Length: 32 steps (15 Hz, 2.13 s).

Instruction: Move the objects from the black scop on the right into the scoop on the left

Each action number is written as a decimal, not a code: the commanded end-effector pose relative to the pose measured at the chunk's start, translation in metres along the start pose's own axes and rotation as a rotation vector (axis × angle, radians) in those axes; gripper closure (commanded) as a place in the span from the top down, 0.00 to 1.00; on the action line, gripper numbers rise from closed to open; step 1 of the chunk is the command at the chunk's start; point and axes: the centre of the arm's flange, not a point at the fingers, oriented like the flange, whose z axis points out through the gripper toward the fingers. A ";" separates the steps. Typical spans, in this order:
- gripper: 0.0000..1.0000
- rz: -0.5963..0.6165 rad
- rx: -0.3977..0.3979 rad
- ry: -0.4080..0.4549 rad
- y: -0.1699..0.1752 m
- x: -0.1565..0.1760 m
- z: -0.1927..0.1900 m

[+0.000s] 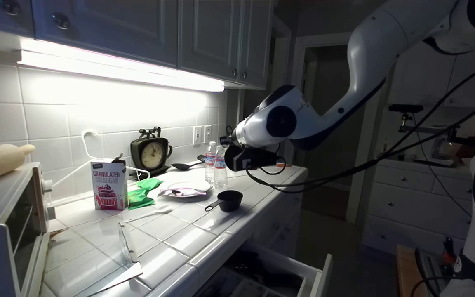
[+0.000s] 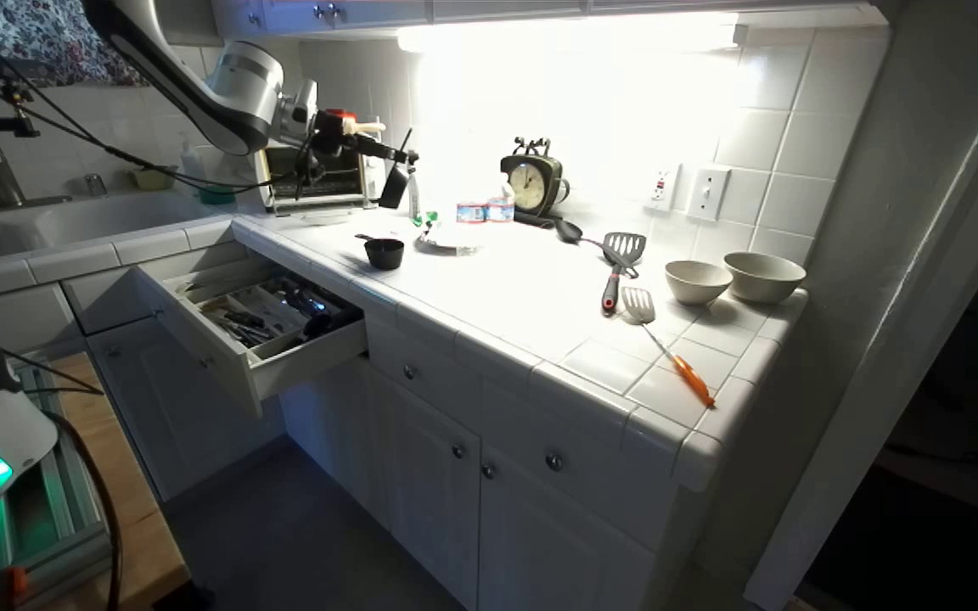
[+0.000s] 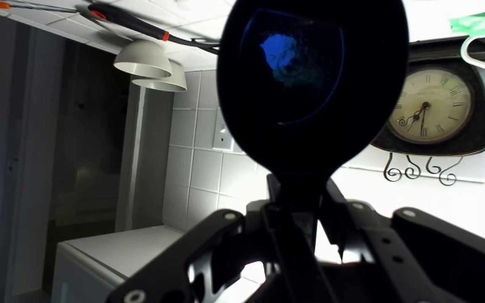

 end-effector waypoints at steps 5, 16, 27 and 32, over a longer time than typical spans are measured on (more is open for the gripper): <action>0.06 0.005 0.006 0.068 0.004 -0.004 -0.014; 0.06 -0.003 0.012 0.117 -0.001 -0.005 -0.018; 0.06 -0.016 0.016 0.163 -0.002 -0.005 -0.020; 0.06 -0.019 0.019 0.182 -0.001 -0.008 -0.021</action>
